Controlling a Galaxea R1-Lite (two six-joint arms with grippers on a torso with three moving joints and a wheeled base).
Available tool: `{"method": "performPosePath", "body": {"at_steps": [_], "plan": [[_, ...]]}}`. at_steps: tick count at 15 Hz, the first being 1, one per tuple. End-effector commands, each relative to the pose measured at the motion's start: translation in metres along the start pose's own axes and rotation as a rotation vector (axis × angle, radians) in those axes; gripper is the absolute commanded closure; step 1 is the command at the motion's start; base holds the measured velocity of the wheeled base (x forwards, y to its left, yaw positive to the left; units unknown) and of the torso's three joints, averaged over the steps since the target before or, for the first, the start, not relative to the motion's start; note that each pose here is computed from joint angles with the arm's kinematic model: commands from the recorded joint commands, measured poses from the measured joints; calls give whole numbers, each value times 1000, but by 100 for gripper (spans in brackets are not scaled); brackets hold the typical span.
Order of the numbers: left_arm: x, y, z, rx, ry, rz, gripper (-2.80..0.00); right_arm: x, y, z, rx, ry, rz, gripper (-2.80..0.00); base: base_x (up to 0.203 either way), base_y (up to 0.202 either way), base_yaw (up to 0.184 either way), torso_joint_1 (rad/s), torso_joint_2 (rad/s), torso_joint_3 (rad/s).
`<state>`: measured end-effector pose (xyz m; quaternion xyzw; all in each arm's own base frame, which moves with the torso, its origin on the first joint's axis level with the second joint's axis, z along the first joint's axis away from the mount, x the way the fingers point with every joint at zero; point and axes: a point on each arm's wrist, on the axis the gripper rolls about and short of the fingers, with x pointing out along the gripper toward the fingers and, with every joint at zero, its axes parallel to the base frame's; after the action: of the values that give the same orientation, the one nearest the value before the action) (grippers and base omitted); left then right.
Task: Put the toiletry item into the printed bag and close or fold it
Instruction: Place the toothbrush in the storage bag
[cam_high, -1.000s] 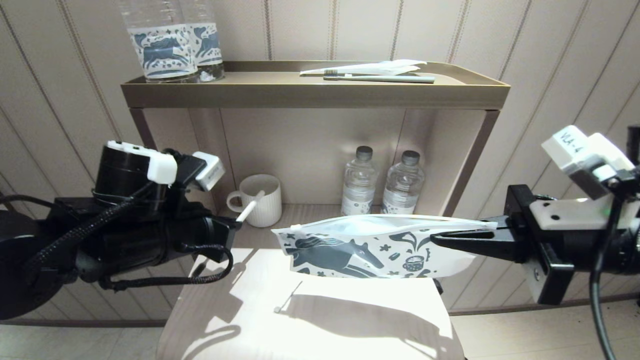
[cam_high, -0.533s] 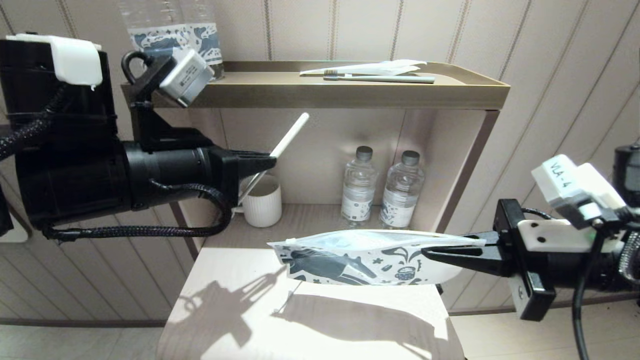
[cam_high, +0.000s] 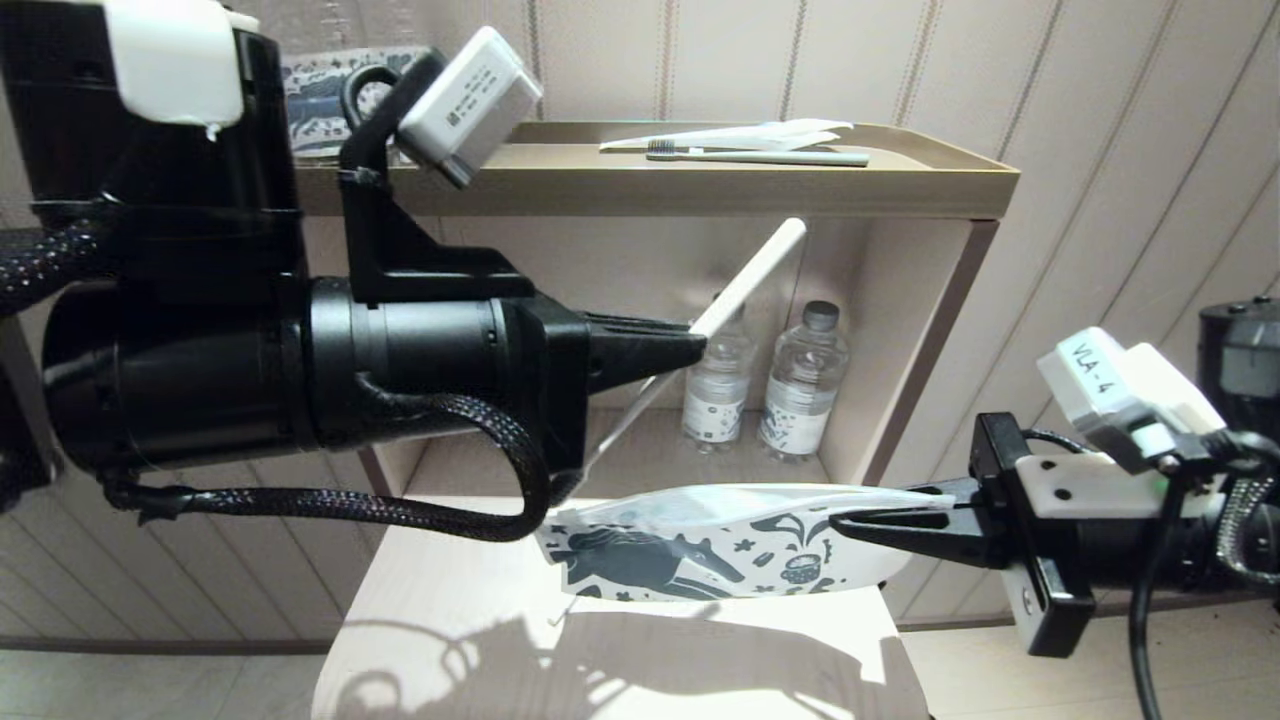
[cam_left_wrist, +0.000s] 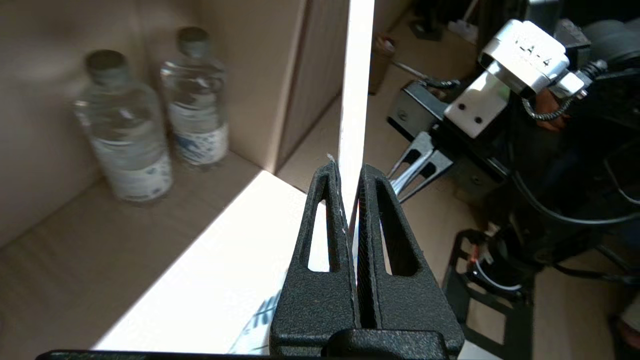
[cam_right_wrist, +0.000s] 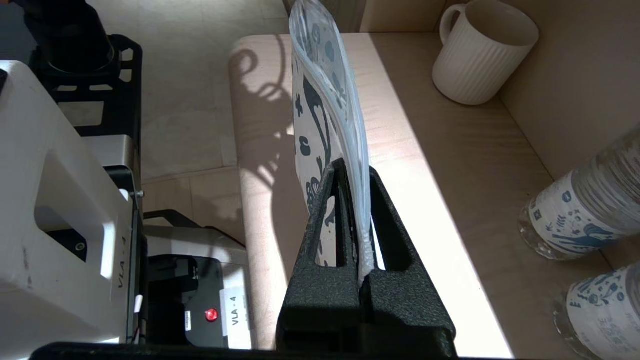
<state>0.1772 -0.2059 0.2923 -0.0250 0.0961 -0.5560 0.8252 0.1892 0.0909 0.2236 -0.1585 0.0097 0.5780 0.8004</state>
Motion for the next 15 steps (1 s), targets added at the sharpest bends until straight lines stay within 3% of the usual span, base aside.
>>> {"method": "performPosePath", "body": {"at_steps": [1,6,15], "plan": [[17,-8,-5,-11,27,-49,0,2,0,0,-2,-2,11,0,0,0,0,0,0,0],[45,-20,-8,-23,50,-104,0,3,-1,-1,1,1,12,0,0,0,0,0,0,0],[74,-11,-25,-31,112,-103,0,4,-1,-2,4,2,16,0,0,0,0,0,0,0]]}}
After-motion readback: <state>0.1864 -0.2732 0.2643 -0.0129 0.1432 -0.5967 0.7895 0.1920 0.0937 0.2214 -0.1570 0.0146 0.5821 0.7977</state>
